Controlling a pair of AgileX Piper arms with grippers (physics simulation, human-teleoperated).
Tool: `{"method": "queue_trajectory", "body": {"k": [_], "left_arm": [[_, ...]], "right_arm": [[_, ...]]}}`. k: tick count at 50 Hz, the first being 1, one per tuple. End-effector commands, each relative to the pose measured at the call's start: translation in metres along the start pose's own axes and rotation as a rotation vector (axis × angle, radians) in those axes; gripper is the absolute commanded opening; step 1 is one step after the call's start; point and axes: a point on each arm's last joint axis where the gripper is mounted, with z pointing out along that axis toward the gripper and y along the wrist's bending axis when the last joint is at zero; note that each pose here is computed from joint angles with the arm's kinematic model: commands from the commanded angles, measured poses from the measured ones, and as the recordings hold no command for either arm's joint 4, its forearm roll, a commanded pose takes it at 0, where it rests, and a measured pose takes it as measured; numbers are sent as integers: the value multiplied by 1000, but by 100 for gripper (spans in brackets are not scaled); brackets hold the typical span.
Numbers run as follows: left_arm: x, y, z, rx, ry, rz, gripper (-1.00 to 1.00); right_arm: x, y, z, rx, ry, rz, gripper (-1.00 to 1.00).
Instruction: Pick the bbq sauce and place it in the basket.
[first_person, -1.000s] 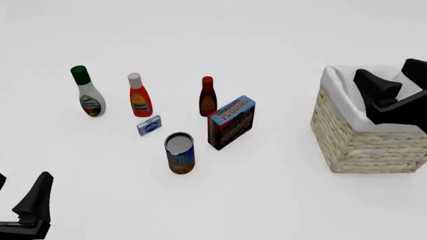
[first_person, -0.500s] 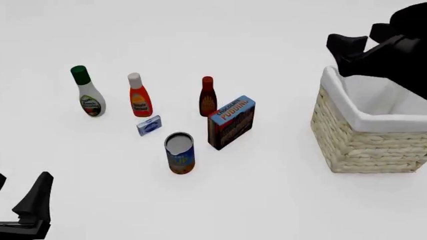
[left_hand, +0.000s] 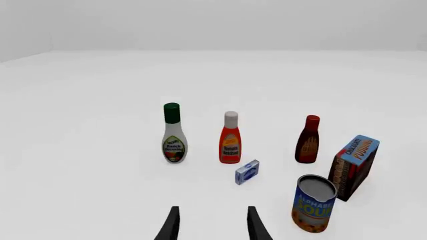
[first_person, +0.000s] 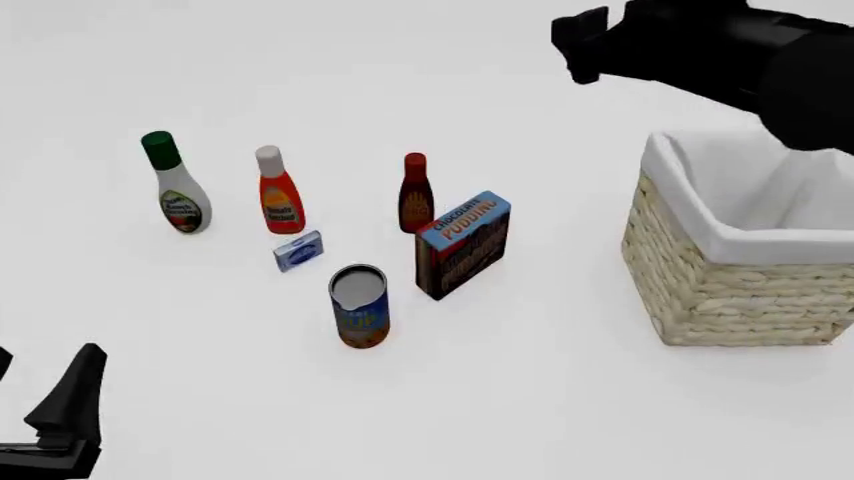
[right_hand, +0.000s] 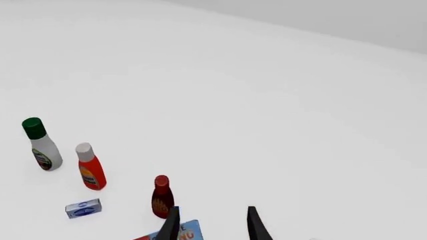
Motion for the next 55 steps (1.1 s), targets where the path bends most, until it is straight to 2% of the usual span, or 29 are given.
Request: {"method": "queue_trajectory", "body": {"k": [1,12,17,19,21,32,40,41,44,52,55], "left_arm": [[0,0,0,0,0,0,100],[0,0,0,0,0,0,100],[0,0,0,0,0,0,100],[0,0,0,0,0,0,100],[0,0,0,0,0,0,100],[0,0,0,0,0,0,100],[0,0,0,0,0,0,100],[0,0,0,0,0,0,100],[0,0,0,0,0,0,100],[0,0,0,0,0,0,100],[0,0,0,0,0,0,100]], "right_arm": [[-6,14,36,-45,32,-3,100],[-9,28,57,-82,65,-1,100],[-17,39,65,-112,70,-14,100],[-21,43,72,-120,81,15,100],[-22,44,75,-123,86,13,100],[-14,54,115,-135,168,48,100],[-14,55,138,-133,198,39,100],[-12,57,144,-138,208,22,100],[-11,55,152,-132,215,29,100],[-1,52,173,-124,264,20,100],[5,57,184,-134,295,12,100]]}}
